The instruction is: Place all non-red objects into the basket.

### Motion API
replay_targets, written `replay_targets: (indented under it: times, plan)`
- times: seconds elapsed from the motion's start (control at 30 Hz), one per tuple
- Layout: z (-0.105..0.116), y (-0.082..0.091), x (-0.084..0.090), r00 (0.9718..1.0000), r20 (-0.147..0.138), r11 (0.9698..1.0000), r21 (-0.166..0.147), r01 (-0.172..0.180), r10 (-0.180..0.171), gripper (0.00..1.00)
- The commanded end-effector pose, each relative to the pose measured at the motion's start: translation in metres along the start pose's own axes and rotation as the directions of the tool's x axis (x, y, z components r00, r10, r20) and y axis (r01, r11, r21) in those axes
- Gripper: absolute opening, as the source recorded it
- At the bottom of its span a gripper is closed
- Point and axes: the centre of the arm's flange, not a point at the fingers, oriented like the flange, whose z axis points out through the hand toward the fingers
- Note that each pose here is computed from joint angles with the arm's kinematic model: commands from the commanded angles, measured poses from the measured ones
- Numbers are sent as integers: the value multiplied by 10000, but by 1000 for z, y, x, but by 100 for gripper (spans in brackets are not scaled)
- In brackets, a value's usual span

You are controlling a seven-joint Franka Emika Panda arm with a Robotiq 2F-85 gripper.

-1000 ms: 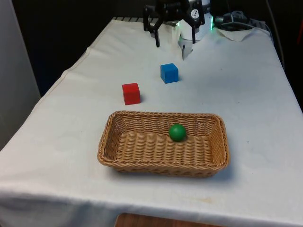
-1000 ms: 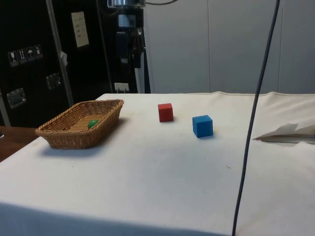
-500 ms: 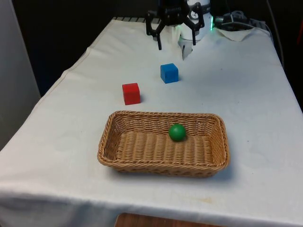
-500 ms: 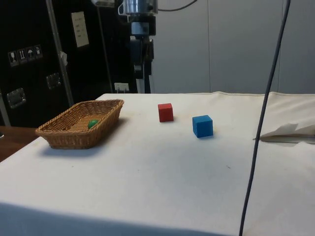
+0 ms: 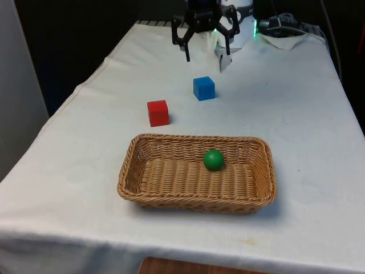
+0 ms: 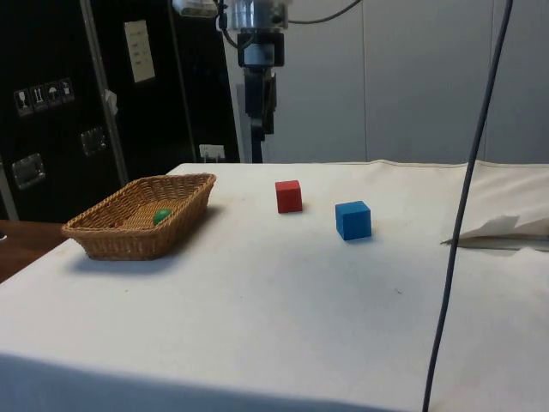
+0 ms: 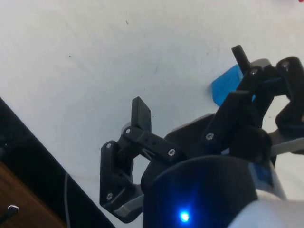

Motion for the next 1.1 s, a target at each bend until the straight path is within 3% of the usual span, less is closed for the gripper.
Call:
replay_targets:
  times: [0.0, 0.03, 0.07, 0.27, 0.3, 0.33, 0.57, 0.6, 0.63, 0.7, 1.07]
  plan:
    - [-2, 1, -3, 9999, -95, 9999, -147, 76, -77, 100]
    - [0, 1, -2, 10000, -24, 10000, -9, 39, -40, 100]
    - [-1, 2, -5, 9999, -106, 9998, -163, 92, -93, 100]
    - [0, 3, -19, 9995, -183, 9988, -422, 253, -261, 100]
    - [0, 1, -16, 9996, -119, 9994, -224, 251, -254, 100]
    - [1, 3, -21, 9994, -196, 9985, -462, 279, -288, 100]
    - [7, 0, -38, 9986, -286, 9963, -751, 419, -441, 100]
    - [7, -1, -36, 9987, -244, 9975, -555, 435, -449, 100]
    - [9, -1, -40, 9985, -296, 9961, -763, 438, -462, 100]
    - [14, -2, -46, 9981, -342, 9957, -795, 483, -512, 100]
    - [29, -6, -67, 9977, -343, 9965, -626, 562, -584, 100]
